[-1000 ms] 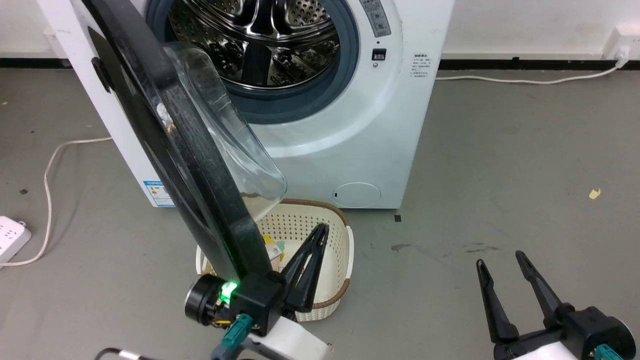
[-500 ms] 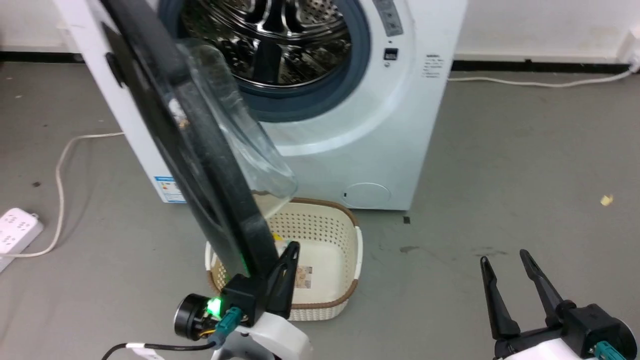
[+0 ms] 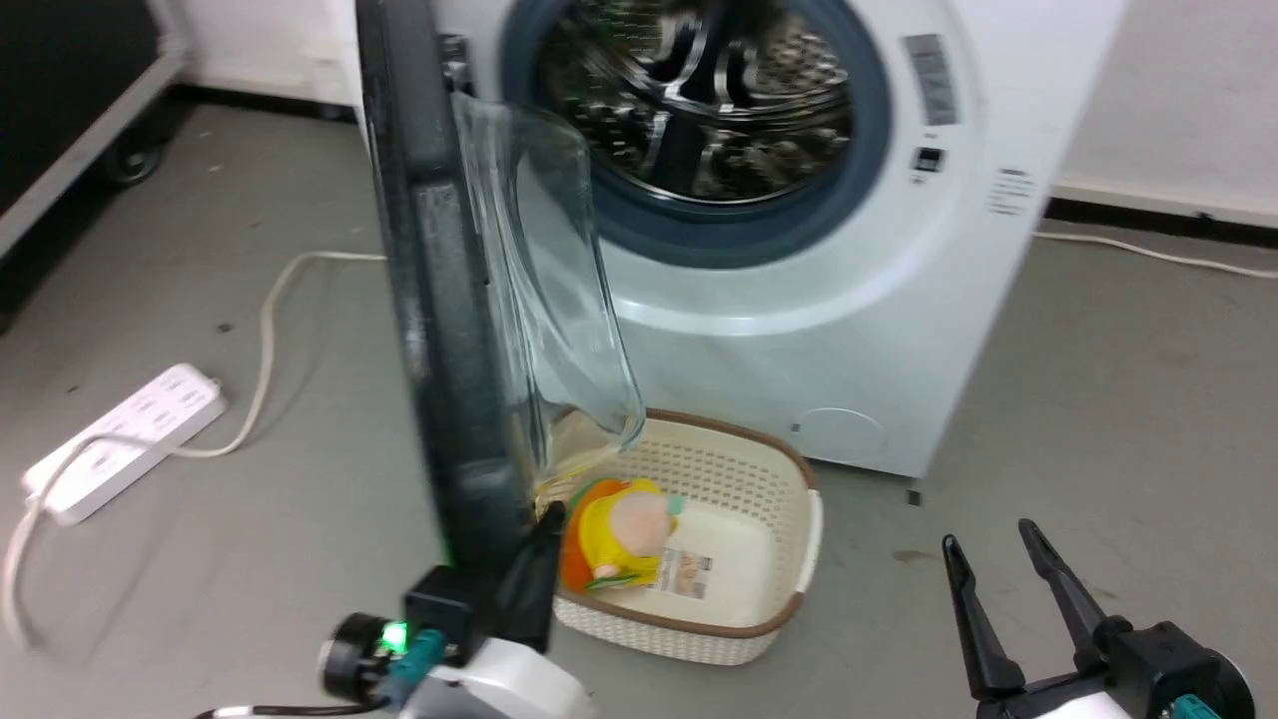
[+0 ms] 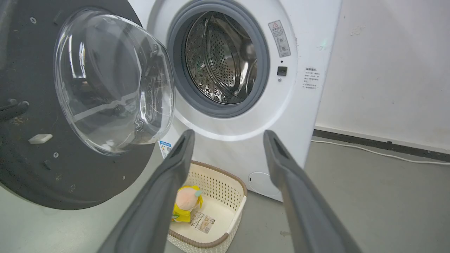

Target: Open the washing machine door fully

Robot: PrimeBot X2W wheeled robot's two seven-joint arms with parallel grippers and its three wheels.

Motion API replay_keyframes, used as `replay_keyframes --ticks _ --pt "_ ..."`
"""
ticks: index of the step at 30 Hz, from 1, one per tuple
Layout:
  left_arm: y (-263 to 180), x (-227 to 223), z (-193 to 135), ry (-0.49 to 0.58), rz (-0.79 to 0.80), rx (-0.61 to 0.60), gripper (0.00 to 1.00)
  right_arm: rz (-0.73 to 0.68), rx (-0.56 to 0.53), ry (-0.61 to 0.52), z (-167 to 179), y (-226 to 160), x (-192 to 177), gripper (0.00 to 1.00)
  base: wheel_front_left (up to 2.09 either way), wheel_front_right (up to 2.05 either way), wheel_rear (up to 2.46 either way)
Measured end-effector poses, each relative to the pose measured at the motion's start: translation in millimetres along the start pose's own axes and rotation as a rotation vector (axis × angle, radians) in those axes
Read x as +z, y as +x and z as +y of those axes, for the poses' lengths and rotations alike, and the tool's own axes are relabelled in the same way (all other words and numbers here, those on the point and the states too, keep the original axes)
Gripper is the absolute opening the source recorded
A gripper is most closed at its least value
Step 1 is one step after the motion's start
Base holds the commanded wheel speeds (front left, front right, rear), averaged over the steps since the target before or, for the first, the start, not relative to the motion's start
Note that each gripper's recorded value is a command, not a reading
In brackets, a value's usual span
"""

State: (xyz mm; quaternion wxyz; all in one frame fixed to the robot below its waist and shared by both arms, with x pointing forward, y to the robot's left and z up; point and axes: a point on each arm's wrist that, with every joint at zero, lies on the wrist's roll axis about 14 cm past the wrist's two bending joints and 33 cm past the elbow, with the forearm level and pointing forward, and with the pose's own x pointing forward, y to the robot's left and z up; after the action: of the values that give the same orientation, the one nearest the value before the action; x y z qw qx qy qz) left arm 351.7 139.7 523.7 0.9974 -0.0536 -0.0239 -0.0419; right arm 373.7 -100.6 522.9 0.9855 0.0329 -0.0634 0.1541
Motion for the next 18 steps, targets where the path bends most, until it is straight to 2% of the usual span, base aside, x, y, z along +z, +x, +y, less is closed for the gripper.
replay_keyframes --ticks 9,18 --pt "-28.8 7.4 92.6 0.05 0.001 0.264 0.0 0.036 0.127 0.029 38.3 22.8 -16.5 1.0 0.0 0.0 0.0" --pt "-39.0 21.0 185.8 0.163 0.037 0.465 0.0 0.111 0.195 0.046 56.2 44.7 -51.9 1.0 0.0 0.0 0.0"
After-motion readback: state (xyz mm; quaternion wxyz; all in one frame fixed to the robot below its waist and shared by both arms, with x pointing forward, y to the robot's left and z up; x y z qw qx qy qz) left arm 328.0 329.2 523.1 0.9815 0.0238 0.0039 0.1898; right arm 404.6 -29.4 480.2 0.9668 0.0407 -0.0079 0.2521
